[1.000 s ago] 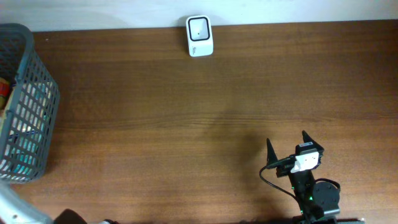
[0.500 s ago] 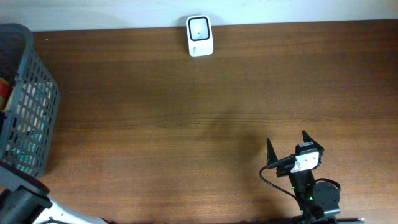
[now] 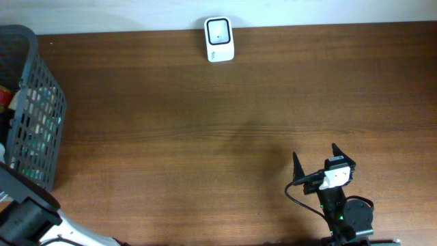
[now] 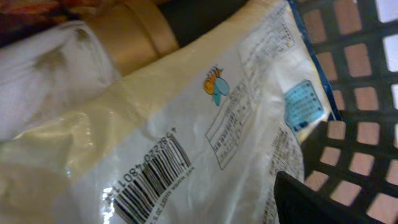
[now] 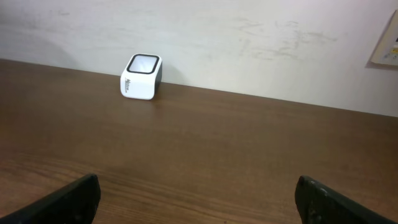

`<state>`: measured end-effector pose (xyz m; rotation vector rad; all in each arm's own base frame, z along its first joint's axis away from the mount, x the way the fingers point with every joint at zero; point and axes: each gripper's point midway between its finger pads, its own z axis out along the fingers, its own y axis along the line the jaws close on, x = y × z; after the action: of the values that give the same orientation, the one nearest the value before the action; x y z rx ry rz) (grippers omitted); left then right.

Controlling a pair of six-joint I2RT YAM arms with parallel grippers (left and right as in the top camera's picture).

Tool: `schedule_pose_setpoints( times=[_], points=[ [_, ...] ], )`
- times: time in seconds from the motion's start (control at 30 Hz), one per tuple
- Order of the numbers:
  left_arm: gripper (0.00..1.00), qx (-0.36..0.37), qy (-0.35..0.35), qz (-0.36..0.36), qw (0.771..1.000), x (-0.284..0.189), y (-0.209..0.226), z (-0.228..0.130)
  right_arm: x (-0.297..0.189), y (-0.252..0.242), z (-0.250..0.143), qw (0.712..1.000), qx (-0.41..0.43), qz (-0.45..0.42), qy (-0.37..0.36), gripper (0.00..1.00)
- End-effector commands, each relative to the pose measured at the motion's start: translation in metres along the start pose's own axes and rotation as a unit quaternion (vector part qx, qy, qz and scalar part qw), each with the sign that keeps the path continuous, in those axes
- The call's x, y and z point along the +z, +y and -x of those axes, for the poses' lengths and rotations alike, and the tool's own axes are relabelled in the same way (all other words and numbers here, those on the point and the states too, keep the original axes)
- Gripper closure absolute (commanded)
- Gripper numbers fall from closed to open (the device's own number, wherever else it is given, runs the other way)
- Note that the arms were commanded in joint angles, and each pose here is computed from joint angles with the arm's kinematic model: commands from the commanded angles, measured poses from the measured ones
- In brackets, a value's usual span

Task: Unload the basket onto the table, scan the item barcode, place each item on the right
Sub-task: 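Reach the left gripper into the grey basket and grasp a white snack bag, then carry the white snack bag to the table center and release it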

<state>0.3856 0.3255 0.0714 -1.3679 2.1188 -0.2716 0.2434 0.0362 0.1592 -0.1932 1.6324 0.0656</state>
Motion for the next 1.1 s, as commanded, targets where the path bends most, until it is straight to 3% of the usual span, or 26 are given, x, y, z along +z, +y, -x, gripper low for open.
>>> schedule_pose_setpoints(
  times=[0.0,0.03,0.07,0.1,0.13,0.27,0.37,0.47,0.6,0.67,0.73,0.8,0.83,0.87,0.97,1.07],
  points=[
    [0.22,0.013,0.018,-0.021,1.000,0.010,-0.010,-0.012,0.000,-0.003,-0.003,1.000,0.006,-0.007,0.002,0.01],
    [0.22,0.015,0.009,-0.005,1.000,0.012,-0.006,-0.010,0.000,-0.003,-0.003,1.000,0.006,-0.007,0.002,0.01],
    [0.55,0.018,0.004,0.013,1.000,0.014,-0.001,-0.009,0.000,-0.003,-0.003,1.000,0.006,-0.007,0.002,0.01],
    [0.96,0.019,0.004,0.013,1.000,0.014,-0.002,-0.010,0.000,-0.003,-0.003,1.000,0.006,-0.007,0.002,0.01],
    [1.00,0.020,0.004,0.012,1.000,0.014,-0.002,-0.009,0.000,-0.003,-0.003,1.000,0.006,-0.007,0.002,0.01],
    [1.00,0.028,-0.029,-0.005,0.999,-0.023,-0.020,0.007,0.000,-0.003,-0.003,1.000,0.006,-0.007,0.002,0.01],
    [1.00,0.057,-0.118,-0.044,0.990,-0.107,-0.063,0.038,0.000,-0.003,-0.003,1.000,0.006,-0.007,0.002,0.01],
    [1.00,0.080,-0.252,-0.075,0.962,-0.232,-0.099,0.059,0.000,-0.003,-0.003,1.000,0.006,-0.007,0.002,0.01],
    [1.00,0.112,-0.333,-0.126,0.928,-0.330,-0.131,0.043,0.000,-0.003,-0.003,1.000,0.006,-0.007,0.002,0.01],
    [1.00,0.151,-0.287,-0.201,0.925,-0.340,-0.160,0.010,0.000,-0.003,-0.003,1.000,0.006,-0.007,0.002,0.01],
    [1.00,0.232,-0.156,-0.267,0.922,-0.311,-0.199,-0.061,0.000,-0.003,-0.003,1.000,0.006,-0.007,0.002,0.01],
    [1.00,0.310,-0.076,-0.281,0.905,-0.286,-0.221,-0.115,0.000,-0.003,-0.003,1.000,0.006,-0.007,0.002,0.01],
    [1.00,0.345,-0.043,-0.287,0.893,-0.276,-0.229,-0.139,0.000,-0.003,-0.003,1.000,0.006,-0.007,0.002,0.01],
    [1.00,0.414,0.019,-0.296,0.860,-0.258,-0.240,-0.184,0.000,-0.003,-0.003,1.000,0.006,-0.007,0.002,0.01],
    [1.00,0.511,0.119,-0.303,0.795,-0.222,-0.246,-0.254,0.000,-0.003,-0.003,1.000,0.006,-0.007,0.002,0.01],
    [1.00,0.535,0.210,-0.295,0.764,-0.175,-0.246,-0.306,0.000,-0.003,-0.003,1.000,0.006,-0.007,0.002,0.01]
  ],
)
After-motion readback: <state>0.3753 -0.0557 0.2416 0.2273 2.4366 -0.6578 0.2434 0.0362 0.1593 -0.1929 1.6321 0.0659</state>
